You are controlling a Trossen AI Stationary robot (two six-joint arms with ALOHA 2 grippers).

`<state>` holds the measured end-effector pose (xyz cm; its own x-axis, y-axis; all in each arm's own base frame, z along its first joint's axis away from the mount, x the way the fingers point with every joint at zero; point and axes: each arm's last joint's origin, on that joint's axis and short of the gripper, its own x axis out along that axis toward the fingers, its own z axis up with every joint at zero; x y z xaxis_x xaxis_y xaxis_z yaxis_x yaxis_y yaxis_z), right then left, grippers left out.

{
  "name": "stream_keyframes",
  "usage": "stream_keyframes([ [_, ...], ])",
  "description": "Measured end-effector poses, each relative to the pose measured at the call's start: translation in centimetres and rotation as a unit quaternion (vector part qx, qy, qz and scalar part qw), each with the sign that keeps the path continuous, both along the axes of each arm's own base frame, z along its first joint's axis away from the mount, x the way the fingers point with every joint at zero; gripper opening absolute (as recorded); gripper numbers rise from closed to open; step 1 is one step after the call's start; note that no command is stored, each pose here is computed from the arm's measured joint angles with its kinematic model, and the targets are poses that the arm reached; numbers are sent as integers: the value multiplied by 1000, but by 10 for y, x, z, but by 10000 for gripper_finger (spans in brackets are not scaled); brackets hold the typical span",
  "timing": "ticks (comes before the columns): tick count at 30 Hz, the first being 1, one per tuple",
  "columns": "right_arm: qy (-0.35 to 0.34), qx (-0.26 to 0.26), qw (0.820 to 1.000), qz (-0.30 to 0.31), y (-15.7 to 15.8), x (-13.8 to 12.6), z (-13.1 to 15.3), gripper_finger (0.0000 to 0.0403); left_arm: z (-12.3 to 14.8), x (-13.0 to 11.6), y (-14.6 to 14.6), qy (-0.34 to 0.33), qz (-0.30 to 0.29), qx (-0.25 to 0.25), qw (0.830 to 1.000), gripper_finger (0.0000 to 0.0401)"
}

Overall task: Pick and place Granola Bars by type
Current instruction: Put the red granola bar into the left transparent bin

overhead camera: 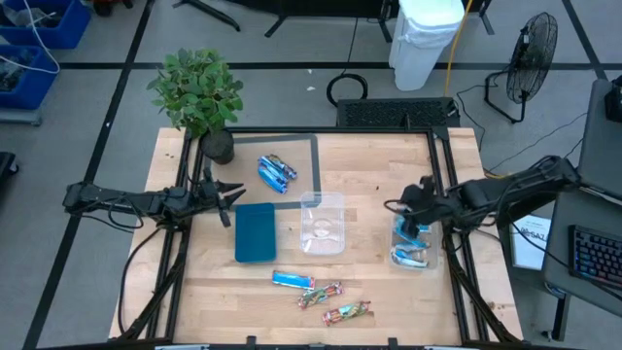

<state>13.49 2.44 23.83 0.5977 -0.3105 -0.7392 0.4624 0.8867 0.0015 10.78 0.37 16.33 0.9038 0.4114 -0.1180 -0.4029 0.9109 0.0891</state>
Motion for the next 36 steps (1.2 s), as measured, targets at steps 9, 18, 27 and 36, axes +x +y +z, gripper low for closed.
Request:
stream_keyframes([
  [9,-106,-150,981,-62,-15,-17,-38,114,0,0,0,0,0,0,1000,93],
  [18,-203,-188,961,-26,-25,-22,-48,114,0,0,0,0,0,0,1000,93],
  [27,-268,-181,946,31,-33,-27,-52,114,0,0,0,0,0,0,1000,93],
  [36,-314,-173,930,80,-36,-27,-70,114,0,0,0,0,0,0,1000,93],
])
